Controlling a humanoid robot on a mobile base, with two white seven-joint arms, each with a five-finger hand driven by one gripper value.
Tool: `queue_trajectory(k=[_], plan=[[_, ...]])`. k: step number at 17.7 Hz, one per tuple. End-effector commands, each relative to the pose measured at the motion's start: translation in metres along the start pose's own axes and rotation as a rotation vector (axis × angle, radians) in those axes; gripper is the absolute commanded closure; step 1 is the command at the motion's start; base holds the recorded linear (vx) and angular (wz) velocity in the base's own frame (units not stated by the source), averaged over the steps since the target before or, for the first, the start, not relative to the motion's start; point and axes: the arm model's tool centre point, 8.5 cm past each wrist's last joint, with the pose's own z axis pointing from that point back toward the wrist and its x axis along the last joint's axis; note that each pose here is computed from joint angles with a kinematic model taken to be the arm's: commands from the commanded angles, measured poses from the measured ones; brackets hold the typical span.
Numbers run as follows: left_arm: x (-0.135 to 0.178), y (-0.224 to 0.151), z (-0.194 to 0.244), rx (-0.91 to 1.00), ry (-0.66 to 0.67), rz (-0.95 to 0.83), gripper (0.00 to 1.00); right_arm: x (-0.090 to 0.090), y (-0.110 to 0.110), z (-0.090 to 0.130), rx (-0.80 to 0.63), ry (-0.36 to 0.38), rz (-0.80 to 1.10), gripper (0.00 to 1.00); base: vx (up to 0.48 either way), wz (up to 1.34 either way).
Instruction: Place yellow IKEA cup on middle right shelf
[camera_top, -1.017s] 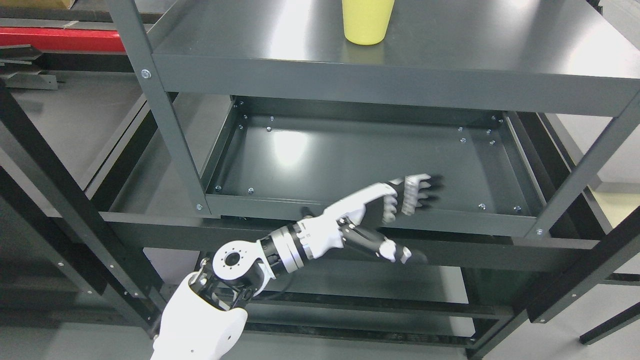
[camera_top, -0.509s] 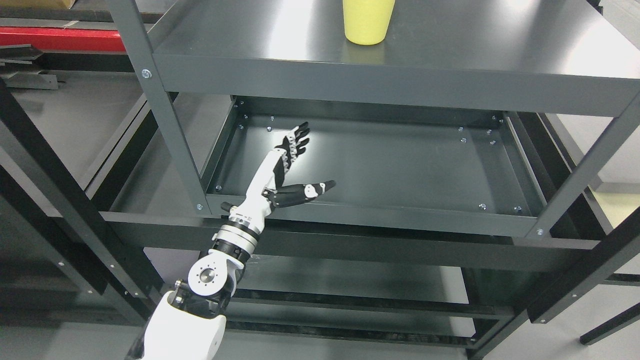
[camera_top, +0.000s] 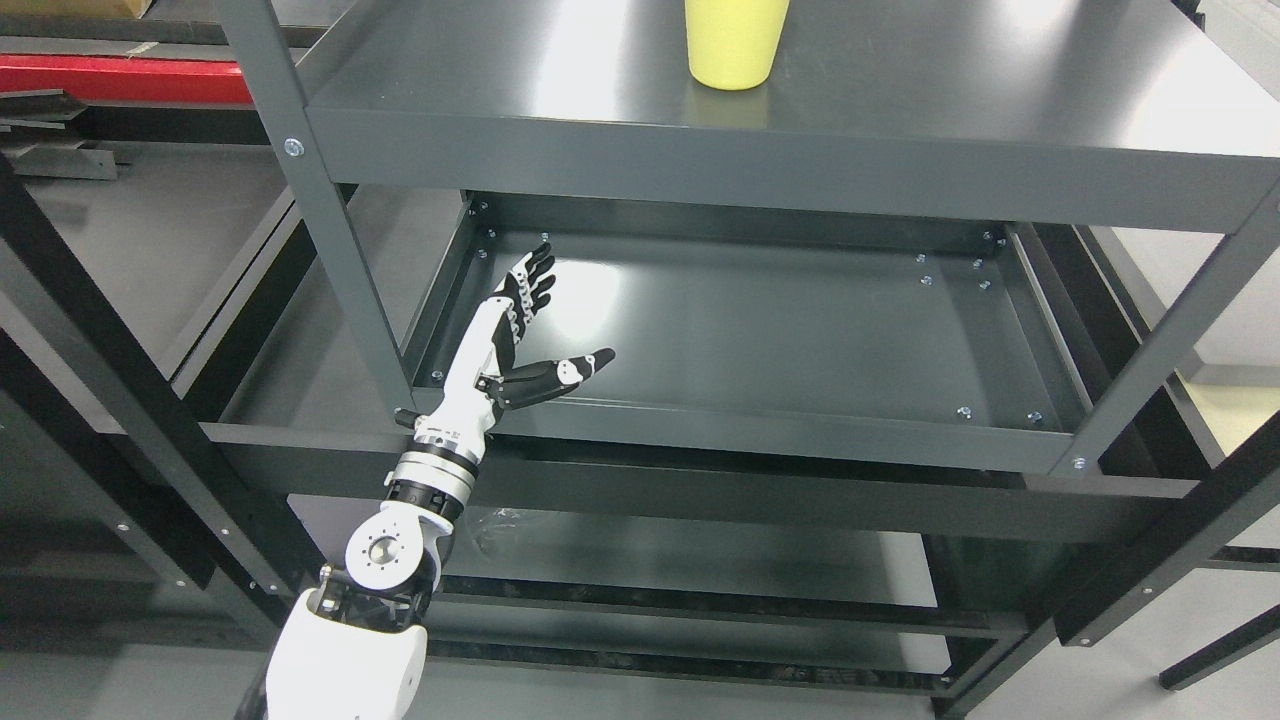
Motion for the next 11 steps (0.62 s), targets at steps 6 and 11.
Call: queue_trajectory(k=[6, 11], plan=[[-0.0067, 0.0284, 0.0047, 0.070, 0.019, -0.006, 0.01, -0.0090, -0.0097, -0.0006, -0.012, 0.014, -0.003, 0.01, 0.000, 0.00], [-0.0036, 0.0285, 0.0032, 0.068, 0.009, -0.007, 0.01, -0.0090, -0.0097, -0.0006, -0.012, 0.014, -0.003, 0.01, 0.000, 0.00]])
